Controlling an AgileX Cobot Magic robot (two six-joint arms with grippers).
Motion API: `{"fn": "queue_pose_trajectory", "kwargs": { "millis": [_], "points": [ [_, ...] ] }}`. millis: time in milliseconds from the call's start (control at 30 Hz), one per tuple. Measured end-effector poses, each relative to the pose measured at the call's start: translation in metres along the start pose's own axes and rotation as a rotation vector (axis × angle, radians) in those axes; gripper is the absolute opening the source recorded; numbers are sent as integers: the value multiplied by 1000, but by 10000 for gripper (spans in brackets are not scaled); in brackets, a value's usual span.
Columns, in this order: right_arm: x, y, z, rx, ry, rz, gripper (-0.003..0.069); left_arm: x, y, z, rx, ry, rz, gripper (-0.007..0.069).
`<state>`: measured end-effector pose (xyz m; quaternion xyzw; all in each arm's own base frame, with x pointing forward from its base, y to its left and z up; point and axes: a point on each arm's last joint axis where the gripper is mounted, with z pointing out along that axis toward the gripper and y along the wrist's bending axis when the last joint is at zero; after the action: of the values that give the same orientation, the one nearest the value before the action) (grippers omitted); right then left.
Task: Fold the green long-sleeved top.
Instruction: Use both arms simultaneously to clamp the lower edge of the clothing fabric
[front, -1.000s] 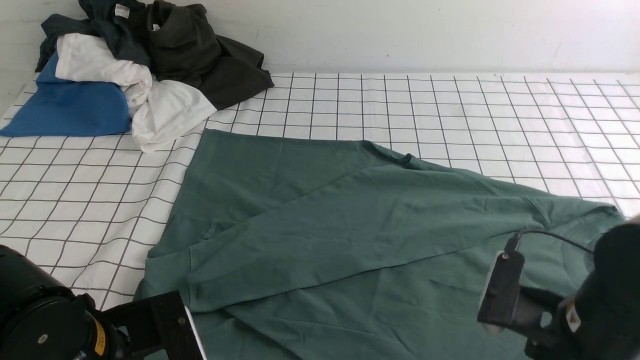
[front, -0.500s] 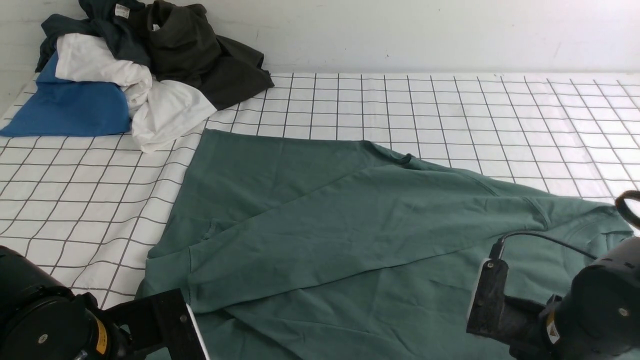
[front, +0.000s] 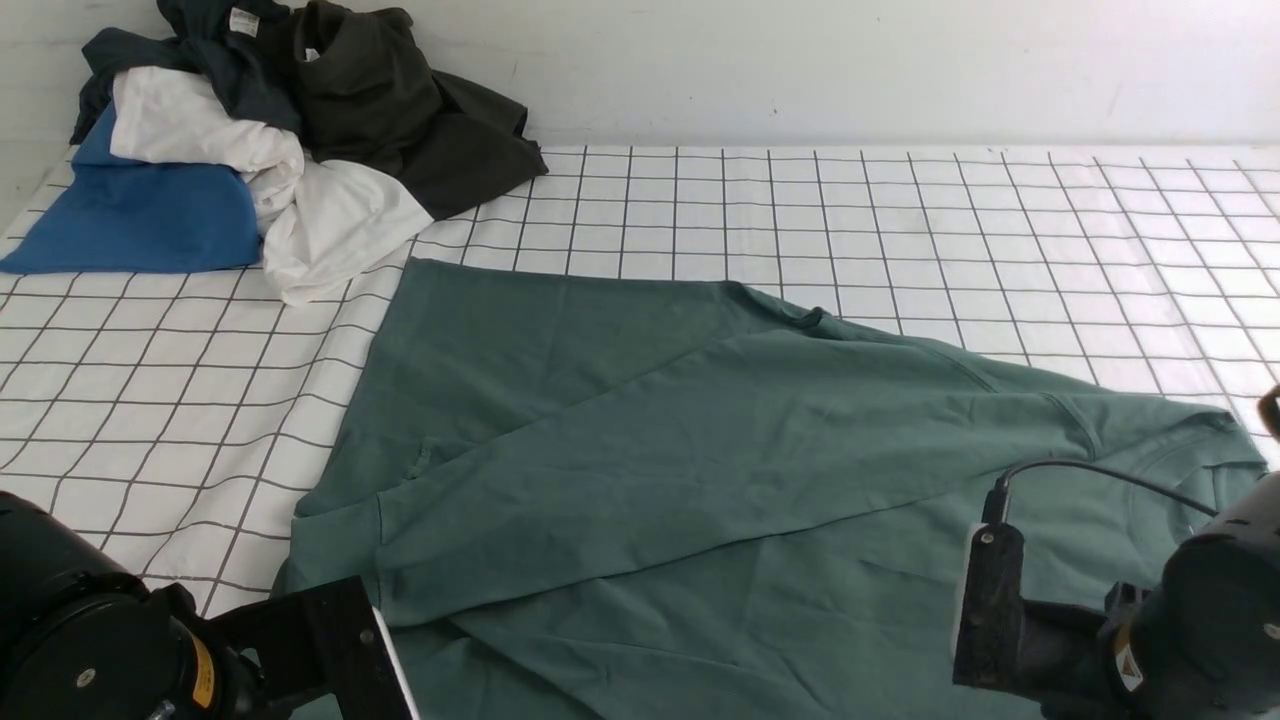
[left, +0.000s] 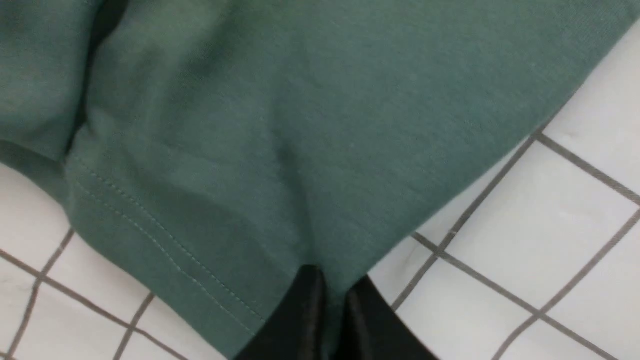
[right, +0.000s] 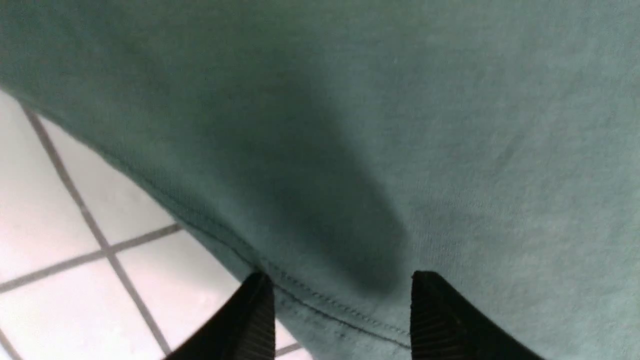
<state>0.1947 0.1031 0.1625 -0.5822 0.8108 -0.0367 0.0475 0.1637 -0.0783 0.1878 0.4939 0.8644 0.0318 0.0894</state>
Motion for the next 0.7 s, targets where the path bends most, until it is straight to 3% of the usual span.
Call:
{"fn": "queue_pose_trajectory", "kwargs": {
  "millis": [300, 367, 400, 500, 700],
  "points": [
    [-2, 0, 8, -22, 19, -1, 311, 0, 0, 0, -2, 0, 2, 13],
    [-1, 1, 8, -35, 28, 3, 211, 0, 0, 0, -2, 0, 2, 13],
    [-1, 1, 8, -36, 29, 3, 211, 0, 0, 0, -2, 0, 2, 13],
    [0, 1, 8, -42, 35, 4, 35, 0, 0, 0, -2, -1, -10, 13],
    [1, 1, -3, -3, 5, -3, -1, -5, 5, -7, -15, -7, -56, 13]
  ]
}}
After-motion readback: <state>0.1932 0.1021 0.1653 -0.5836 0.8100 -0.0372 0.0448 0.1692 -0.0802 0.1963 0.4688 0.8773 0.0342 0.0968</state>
